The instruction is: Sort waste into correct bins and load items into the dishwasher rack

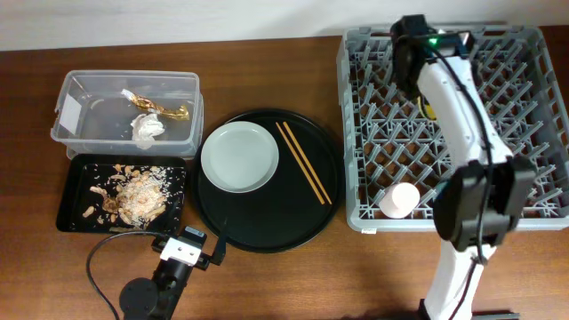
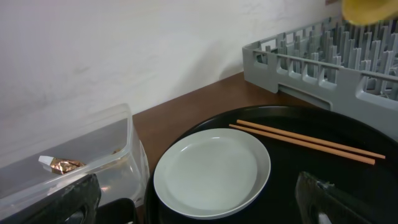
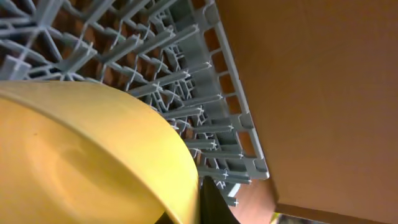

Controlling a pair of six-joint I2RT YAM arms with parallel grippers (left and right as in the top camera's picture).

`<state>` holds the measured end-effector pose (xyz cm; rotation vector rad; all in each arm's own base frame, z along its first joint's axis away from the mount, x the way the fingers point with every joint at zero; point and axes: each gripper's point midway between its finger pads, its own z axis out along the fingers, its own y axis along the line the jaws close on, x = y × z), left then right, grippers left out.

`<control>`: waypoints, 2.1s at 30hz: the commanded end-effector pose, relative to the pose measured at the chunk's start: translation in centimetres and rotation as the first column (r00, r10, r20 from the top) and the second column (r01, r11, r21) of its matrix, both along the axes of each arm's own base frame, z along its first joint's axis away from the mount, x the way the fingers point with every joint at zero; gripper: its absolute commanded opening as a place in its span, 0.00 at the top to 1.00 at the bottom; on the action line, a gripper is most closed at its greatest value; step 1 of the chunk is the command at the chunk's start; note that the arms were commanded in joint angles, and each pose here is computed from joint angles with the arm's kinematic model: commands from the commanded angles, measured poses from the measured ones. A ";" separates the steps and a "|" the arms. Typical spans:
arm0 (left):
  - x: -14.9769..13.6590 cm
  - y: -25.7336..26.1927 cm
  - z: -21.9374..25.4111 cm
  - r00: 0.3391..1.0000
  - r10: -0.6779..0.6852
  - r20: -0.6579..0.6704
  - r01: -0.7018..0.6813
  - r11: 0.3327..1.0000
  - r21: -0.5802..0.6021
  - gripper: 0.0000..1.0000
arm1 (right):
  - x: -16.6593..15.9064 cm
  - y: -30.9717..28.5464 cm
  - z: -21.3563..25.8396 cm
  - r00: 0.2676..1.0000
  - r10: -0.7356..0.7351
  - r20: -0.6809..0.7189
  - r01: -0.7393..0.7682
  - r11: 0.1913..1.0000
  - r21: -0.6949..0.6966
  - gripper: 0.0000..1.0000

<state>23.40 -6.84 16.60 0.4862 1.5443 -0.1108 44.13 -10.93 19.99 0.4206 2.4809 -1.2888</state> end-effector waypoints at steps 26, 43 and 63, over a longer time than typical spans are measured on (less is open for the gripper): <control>0.1 0.2 -0.2 1.000 0.006 0.004 -0.006 1.000 0.014 0.00 | -0.7 0.5 -3.8 0.990 -0.005 -0.142 -0.017 0.988 -0.152 0.96; 0.1 0.2 -0.2 1.000 0.006 0.004 -0.006 1.000 0.014 0.00 | -9.7 32.8 -1.4 0.687 0.725 0.048 -0.337 0.259 0.905 0.56; 0.1 0.2 -0.3 1.000 0.006 0.003 -0.006 1.000 0.014 0.00 | -11.1 31.0 -13.8 0.668 0.744 0.007 -0.396 0.347 0.850 0.96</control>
